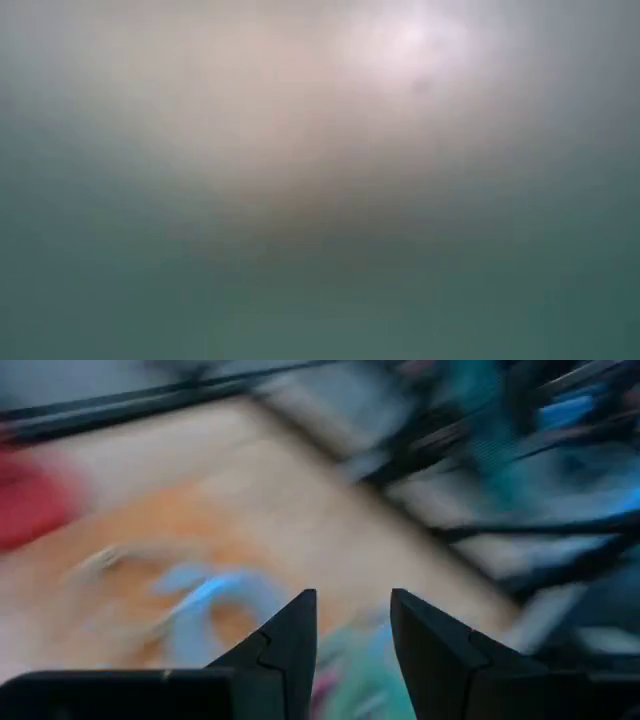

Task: Sort cables
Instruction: Put the right blue charger cable into the blue bin

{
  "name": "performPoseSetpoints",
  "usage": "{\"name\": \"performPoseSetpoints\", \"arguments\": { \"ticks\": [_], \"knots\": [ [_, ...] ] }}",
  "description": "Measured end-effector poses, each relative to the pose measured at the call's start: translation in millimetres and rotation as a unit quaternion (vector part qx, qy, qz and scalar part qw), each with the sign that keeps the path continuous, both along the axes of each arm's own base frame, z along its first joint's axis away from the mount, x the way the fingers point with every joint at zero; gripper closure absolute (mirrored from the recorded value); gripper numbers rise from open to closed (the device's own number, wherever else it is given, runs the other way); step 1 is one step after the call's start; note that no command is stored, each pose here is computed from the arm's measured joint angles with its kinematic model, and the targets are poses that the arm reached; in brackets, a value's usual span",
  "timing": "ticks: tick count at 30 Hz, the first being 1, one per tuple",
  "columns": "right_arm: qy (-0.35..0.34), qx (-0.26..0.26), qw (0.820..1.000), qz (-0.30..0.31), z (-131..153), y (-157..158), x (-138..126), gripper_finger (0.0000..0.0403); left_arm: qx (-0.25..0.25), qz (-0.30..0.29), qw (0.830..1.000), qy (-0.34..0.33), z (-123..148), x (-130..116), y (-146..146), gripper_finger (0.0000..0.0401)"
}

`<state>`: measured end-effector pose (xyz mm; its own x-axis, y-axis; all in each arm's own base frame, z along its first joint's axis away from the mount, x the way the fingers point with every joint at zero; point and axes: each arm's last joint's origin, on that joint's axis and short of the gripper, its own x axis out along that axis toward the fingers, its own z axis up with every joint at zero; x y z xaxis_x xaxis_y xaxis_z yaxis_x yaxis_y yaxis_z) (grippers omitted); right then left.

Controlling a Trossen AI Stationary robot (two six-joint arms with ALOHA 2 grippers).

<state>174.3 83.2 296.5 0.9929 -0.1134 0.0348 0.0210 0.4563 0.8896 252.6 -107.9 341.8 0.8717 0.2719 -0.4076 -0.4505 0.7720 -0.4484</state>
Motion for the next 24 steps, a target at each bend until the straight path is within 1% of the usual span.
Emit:
{"name": "performPoseSetpoints", "arguments": {
  "ticks": [1, 3, 5, 6, 7, 9, 11, 13, 14, 16, 18, 19, 21, 24],
  "knots": [
    [-0.016, -0.003, 1.0, 0.007, 4, -2, 1, 0.0389, -0.006, -0.031, 0.999, -0.041, 11, 8, 6, 0.027],
    [-0.035, -0.004, 0.999, 0.019, 7, -5, 5, 0.0389, -0.011, -0.091, 0.987, -0.132, 32, 22, 20, 0.027],
    [-0.037, -0.008, 0.999, 0.034, 6, -8, 9, 0.0389, -0.021, -0.113, 0.971, -0.207, 45, 35, 37, 0.027],
    [-0.036, -0.012, 0.998, 0.043, 6, -9, 11, 0.0389, -0.025, -0.116, 0.967, -0.226, 47, 41, 47, 0.027],
    [-0.034, -0.019, 0.998, 0.05, 5, -10, 12, 0.0389, -0.025, -0.116, 0.966, -0.228, 46, 45, 56, 0.0269],
    [-0.03, -0.031, 0.997, 0.058, 3, -12, 16, 0.0389, -0.032, -0.11, 0.972, -0.203, 34, 56, 74, 0.0262],
    [-0.02, -0.038, 0.997, 0.066, -1, -15, 21, 0.0389, -0.078, -0.115, 0.972, -0.189, 23, 68, 89, 0.0246],
    [-0.017, -0.032, 0.997, 0.07, -4, -18, 27, 0.0389, -0.126, -0.127, 0.966, -0.186, 11, 81, 100, 0.022],
    [-0.015, -0.032, 0.997, 0.076, -5, -19, 29, 0.0389, -0.138, -0.134, 0.963, -0.189, 6, 88, 104, 0.0204],
    [-0.01, -0.035, 0.996, 0.081, -7, -20, 32, 0.0389, -0.148, -0.147, 0.959, -0.194, -3, 99, 106, 0.0172],
    [-0.001, -0.039, 0.996, 0.078, -10, -21, 35, 0.0389, -0.16, -0.168, 0.949, -0.214, -7, 109, 107, 0.0145],
    [0.001, -0.039, 0.996, 0.077, -11, -22, 37, 0.0389, -0.171, -0.176, 0.946, -0.213, -8, 113, 107, 0.0136],
    [-0.005, -0.035, 0.997, 0.071, -12, -24, 40, 0.0389, -0.182, -0.188, 0.943, -0.207, -11, 120, 107, 0.0123],
    [-0.007, -0.037, 0.997, 0.071, -13, -24, 42, 0.0389, -0.184, -0.193, 0.944, -0.194, -15, 131, 105, 0.0121]
  ]
}}
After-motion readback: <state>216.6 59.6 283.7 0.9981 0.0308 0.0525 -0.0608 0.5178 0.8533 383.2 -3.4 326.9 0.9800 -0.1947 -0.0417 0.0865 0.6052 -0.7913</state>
